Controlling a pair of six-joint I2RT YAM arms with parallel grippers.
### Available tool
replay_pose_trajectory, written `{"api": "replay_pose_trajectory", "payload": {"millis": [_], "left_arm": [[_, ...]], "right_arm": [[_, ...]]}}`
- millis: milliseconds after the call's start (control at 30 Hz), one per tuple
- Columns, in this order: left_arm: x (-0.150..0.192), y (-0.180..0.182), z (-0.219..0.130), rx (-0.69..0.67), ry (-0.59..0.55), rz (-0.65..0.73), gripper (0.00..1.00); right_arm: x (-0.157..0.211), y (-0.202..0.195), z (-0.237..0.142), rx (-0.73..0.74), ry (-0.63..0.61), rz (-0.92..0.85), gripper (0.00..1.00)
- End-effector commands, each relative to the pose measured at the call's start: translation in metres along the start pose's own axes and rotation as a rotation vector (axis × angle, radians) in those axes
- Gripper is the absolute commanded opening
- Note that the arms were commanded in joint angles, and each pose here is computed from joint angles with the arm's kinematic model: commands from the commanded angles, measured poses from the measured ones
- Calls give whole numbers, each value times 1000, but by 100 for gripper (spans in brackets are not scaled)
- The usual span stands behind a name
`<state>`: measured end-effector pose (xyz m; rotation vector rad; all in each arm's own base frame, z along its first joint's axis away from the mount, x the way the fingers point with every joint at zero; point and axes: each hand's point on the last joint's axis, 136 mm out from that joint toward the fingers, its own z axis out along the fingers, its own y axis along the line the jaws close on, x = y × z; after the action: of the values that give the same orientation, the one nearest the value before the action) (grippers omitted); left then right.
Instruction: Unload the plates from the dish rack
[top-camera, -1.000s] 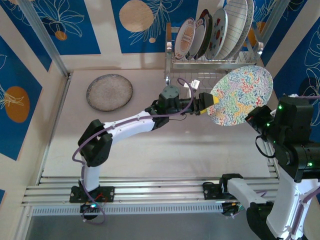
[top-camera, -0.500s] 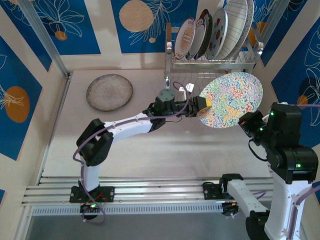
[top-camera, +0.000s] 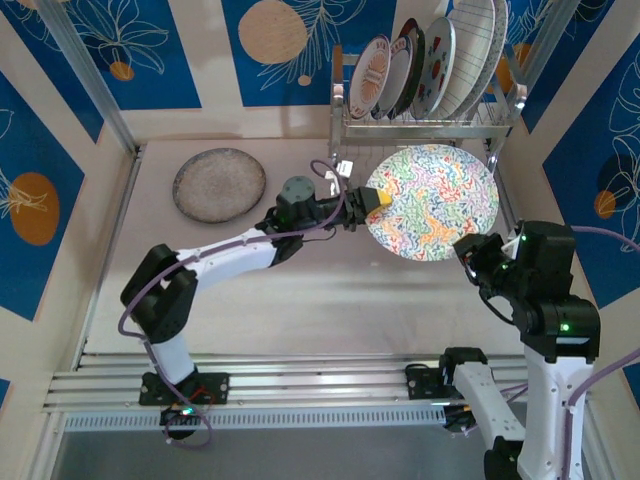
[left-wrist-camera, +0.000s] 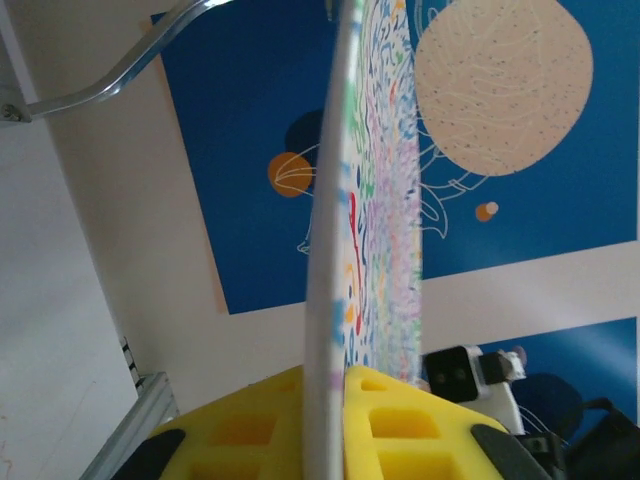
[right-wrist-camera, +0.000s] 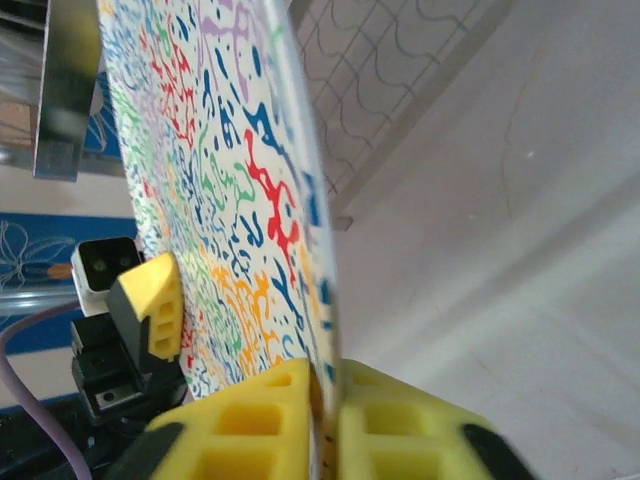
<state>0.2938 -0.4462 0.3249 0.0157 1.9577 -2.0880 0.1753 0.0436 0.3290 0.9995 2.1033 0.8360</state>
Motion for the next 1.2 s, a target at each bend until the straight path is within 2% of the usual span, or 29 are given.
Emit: {"api": "replay_pose_trajectory", "payload": {"millis": [0, 100, 233, 533, 833, 1167], "left_arm": [[0, -26, -11, 67, -6, 62, 6], [-5, -31, -19, 76, -16, 50, 1], [-10, -37, -33, 78, -33, 63, 0], [-27, -54, -72, 58, -96, 81, 0], [-38, -57, -132, -8, -178, 65, 0], [-46, -68, -198, -37, -295, 52, 0]], "right_arm": [[12, 18, 2, -99, 87, -9, 29], [16, 17, 6, -98, 121, 6, 40], [16, 18, 8, -98, 130, -7, 48], [16, 33, 15, -135, 195, -49, 57], [20, 67, 22, -241, 272, -190, 58], [41, 101, 35, -359, 291, -370, 57]]}}
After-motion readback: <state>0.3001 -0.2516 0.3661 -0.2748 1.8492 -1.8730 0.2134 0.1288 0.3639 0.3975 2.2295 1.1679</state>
